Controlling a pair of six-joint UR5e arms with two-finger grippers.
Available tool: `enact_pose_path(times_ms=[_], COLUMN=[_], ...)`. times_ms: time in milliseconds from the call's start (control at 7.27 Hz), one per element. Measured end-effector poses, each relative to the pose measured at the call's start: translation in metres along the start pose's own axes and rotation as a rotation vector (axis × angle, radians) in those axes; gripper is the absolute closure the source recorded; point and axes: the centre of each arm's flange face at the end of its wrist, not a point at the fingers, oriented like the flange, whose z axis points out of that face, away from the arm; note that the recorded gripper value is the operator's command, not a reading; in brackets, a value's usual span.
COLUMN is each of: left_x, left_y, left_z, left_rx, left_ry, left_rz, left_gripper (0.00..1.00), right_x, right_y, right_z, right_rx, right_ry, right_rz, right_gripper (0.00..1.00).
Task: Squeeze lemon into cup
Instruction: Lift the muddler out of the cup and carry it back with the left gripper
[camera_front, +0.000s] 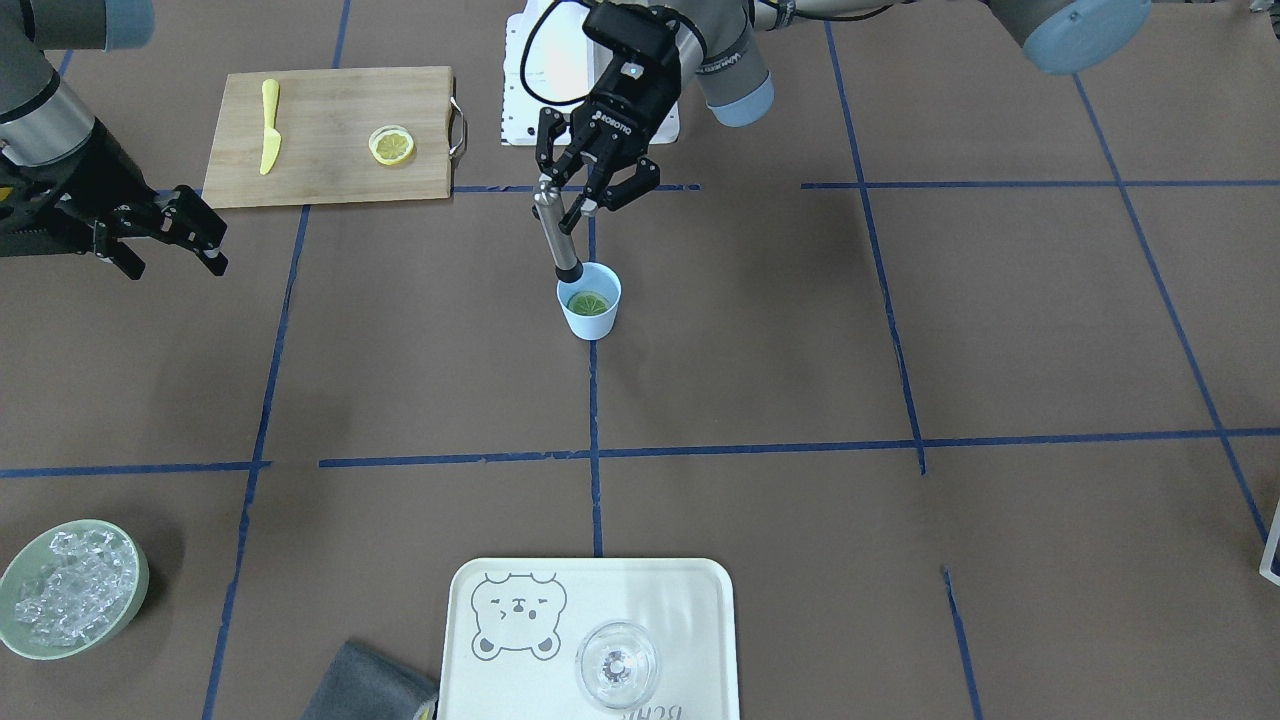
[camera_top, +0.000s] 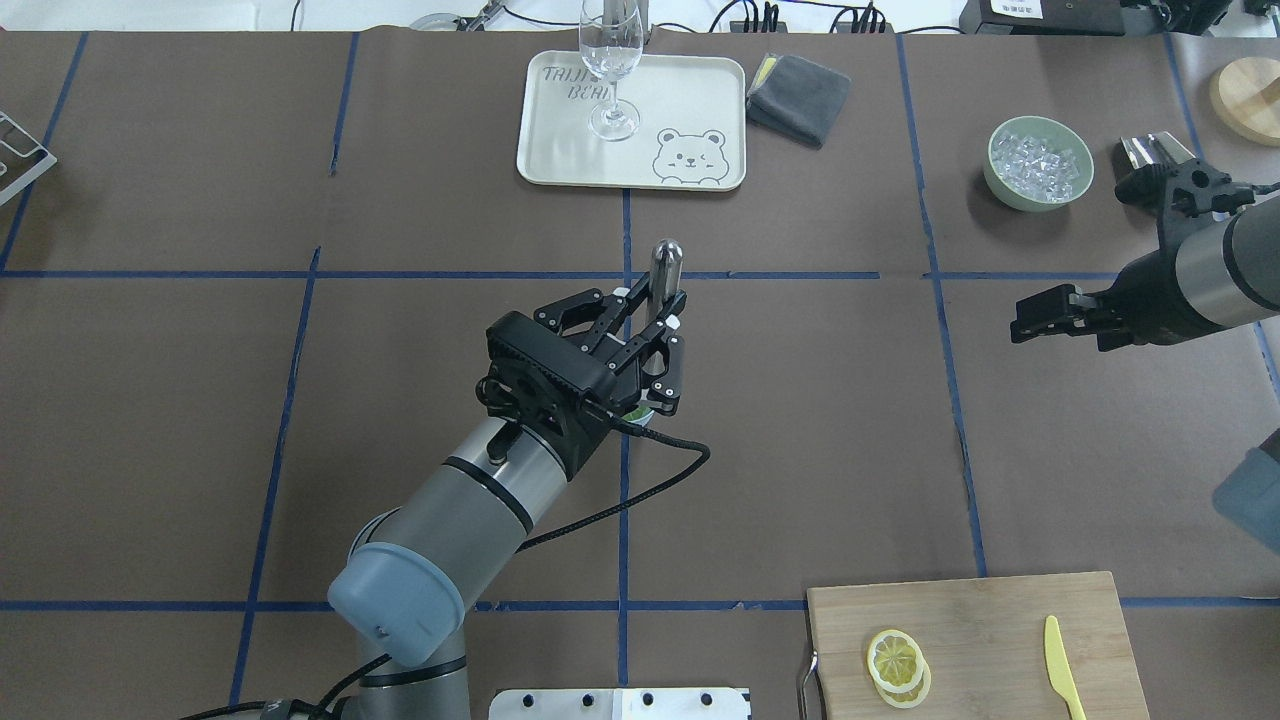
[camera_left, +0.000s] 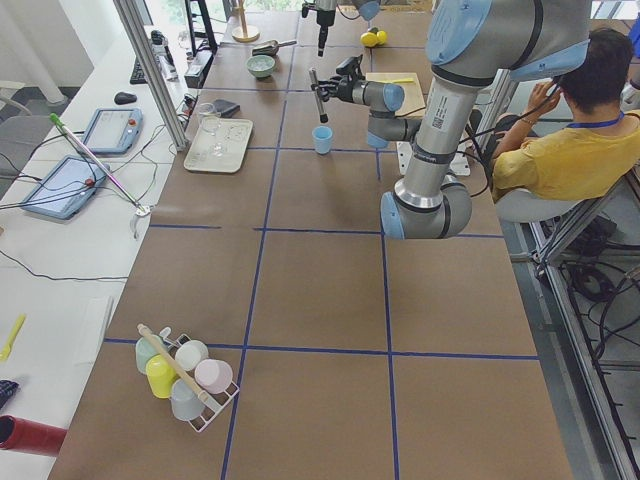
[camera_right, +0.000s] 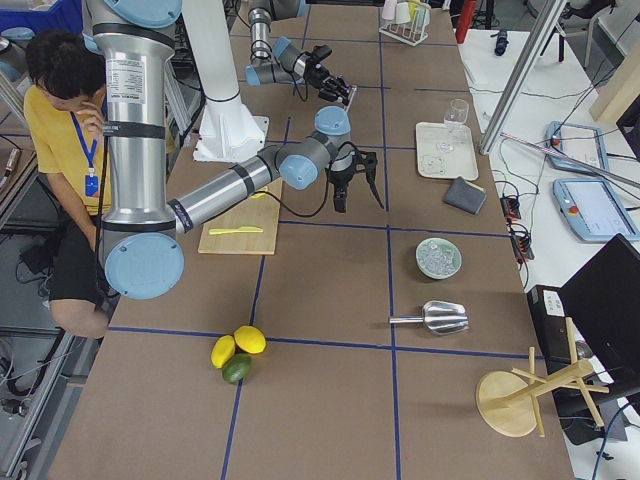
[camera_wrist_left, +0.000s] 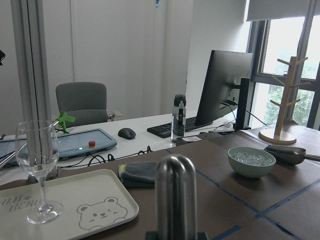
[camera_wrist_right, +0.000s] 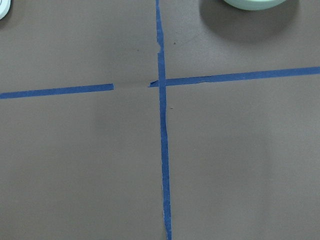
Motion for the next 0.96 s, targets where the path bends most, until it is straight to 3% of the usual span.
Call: enact_pose_path(times_ms=[275, 550, 688, 962], left_x=[-0.010, -0.042, -0.067, -0.129], left_y=[-0.031, -0.039, -0.041, -0.040], left_z=[0.009, 0.032, 0.045, 0.074], left_rx=[0.011, -0.052, -0.098, -0.290], left_ry=[-0.032, -0.130, -0.185, -0.265], left_rz=[0.029, 0.137, 0.201, 0.338], left_gripper=[1.00, 1.00, 1.00, 1.00], right_x=[0.005, 0.008, 0.009, 0.008], right_y=[-0.001, 0.000, 0.001, 0.003], right_z=[-0.001, 0.001, 0.001, 0.000], right_rx=[-0.002, -0.010, -0.017, -0.033], right_ry=[0.004, 0.006, 0.003, -0.008], right_rz=[0.008, 0.015, 0.017, 0.019], right_gripper=[0.00, 0.00, 0.00, 0.00])
